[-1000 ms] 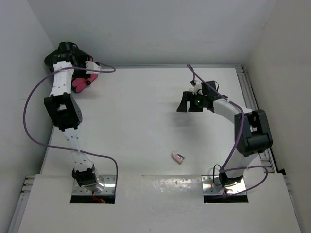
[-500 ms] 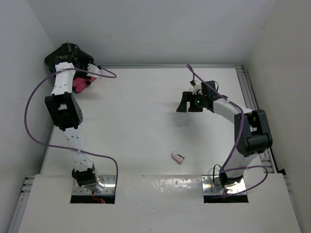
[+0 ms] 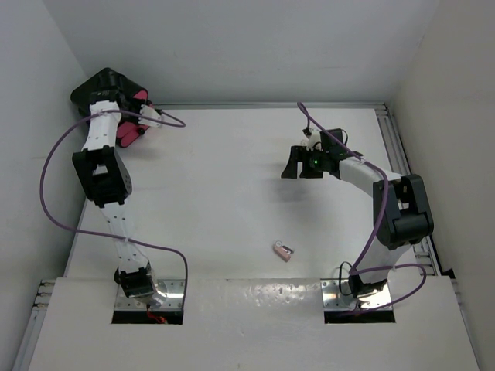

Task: Sort the stationery into containers
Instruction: Open the drawer, then grab a piece of stationery with the left arm

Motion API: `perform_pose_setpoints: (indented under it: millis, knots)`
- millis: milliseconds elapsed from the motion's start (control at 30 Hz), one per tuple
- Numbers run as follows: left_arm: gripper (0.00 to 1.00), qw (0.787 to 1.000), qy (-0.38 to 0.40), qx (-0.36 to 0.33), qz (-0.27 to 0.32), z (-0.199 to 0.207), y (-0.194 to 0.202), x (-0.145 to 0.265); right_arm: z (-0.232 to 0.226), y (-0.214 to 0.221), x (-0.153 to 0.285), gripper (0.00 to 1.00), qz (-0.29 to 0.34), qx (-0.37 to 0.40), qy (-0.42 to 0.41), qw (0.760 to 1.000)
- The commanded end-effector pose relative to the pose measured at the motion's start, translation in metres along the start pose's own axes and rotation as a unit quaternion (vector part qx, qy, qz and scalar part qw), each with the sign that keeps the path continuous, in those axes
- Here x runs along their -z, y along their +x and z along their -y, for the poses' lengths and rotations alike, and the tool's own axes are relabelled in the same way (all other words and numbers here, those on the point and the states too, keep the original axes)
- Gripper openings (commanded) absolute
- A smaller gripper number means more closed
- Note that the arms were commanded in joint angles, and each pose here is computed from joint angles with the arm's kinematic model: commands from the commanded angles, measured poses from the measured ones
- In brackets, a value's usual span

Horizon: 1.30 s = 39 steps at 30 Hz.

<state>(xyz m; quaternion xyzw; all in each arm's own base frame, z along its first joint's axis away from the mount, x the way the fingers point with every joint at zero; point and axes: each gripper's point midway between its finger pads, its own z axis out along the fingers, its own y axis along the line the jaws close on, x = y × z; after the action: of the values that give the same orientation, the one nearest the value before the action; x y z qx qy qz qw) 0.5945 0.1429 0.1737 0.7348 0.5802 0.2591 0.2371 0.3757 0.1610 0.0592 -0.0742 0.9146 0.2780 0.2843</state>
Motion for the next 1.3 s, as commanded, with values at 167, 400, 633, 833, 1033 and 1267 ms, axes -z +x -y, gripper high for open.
perform_pose_setpoints:
  millis: [167,400,633,833,1033,1267]
  knots:
    - [0.14,0.997,-0.007,-0.043,0.067,-0.001,-0.056,0.025,-0.007,-0.019,0.003,0.79,0.024,0.014,-0.006,1.0]
    - [0.04,0.994,-0.003,-0.048,0.097,-0.003,-0.093,0.035,-0.008,-0.018,0.003,0.79,0.023,0.014,-0.008,1.0]
    - [0.05,0.993,-0.003,-0.047,0.108,-0.005,-0.111,0.042,-0.006,-0.015,0.005,0.79,0.022,0.012,-0.007,1.0]
    - [0.39,0.992,0.002,-0.048,0.116,-0.004,-0.123,0.049,-0.005,-0.014,0.005,0.79,0.022,0.009,-0.008,1.0]
    - [0.89,0.991,-0.031,-0.016,0.128,-0.02,-0.128,0.062,-0.007,-0.017,0.006,0.79,0.025,0.011,-0.009,1.0]
    - [0.92,0.976,-0.121,0.037,0.179,-0.072,-0.169,0.107,-0.004,-0.018,0.018,0.79,0.024,0.031,-0.005,0.999]
